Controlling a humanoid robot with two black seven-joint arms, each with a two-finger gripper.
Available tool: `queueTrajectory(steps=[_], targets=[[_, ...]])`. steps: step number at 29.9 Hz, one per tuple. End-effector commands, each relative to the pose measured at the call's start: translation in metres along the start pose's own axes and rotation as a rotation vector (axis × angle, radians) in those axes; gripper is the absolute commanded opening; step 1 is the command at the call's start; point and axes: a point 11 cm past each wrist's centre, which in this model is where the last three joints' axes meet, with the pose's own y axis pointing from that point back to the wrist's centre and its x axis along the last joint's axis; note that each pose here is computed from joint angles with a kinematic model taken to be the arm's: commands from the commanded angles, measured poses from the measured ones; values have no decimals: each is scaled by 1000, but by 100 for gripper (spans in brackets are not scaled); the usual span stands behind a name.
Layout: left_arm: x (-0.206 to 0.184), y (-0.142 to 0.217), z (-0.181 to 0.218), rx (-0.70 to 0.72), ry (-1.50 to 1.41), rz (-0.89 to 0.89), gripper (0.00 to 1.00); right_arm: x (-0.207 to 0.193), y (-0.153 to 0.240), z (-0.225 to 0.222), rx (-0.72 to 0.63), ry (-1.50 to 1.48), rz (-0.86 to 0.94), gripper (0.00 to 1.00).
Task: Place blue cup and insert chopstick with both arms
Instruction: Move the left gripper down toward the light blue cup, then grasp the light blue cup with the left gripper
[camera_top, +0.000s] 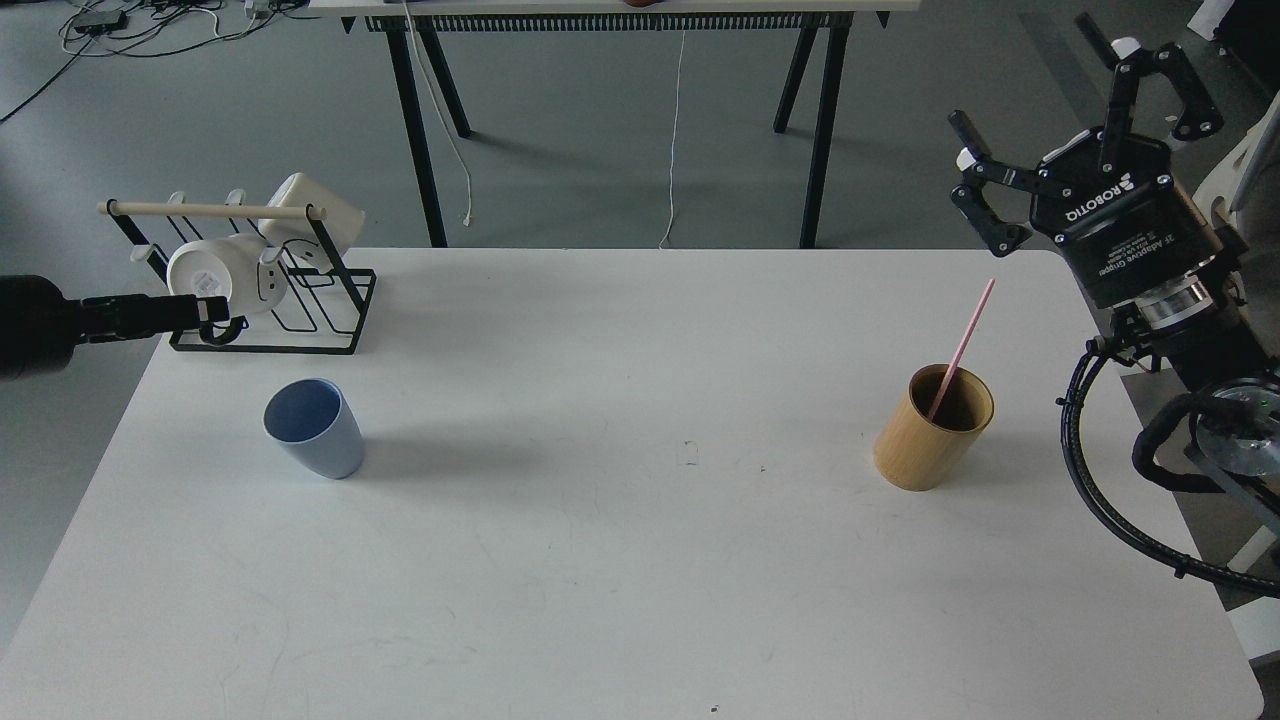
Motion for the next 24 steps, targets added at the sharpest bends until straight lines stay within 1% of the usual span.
queueTrajectory(steps=[1, 10, 18, 24], targets=[[-9, -3, -11, 50, -30, -39, 99, 0, 1, 1, -1, -3, 2, 94], [-24, -49, 14, -23, -12, -77, 99, 4, 7, 4, -8, -7, 19, 94], [-35, -69, 24, -46, -3, -105, 99, 8, 12, 3, 0, -8, 38, 94], [-45, -81, 23, -35, 12, -130, 99, 8, 13, 4, 0, -9, 38, 94]])
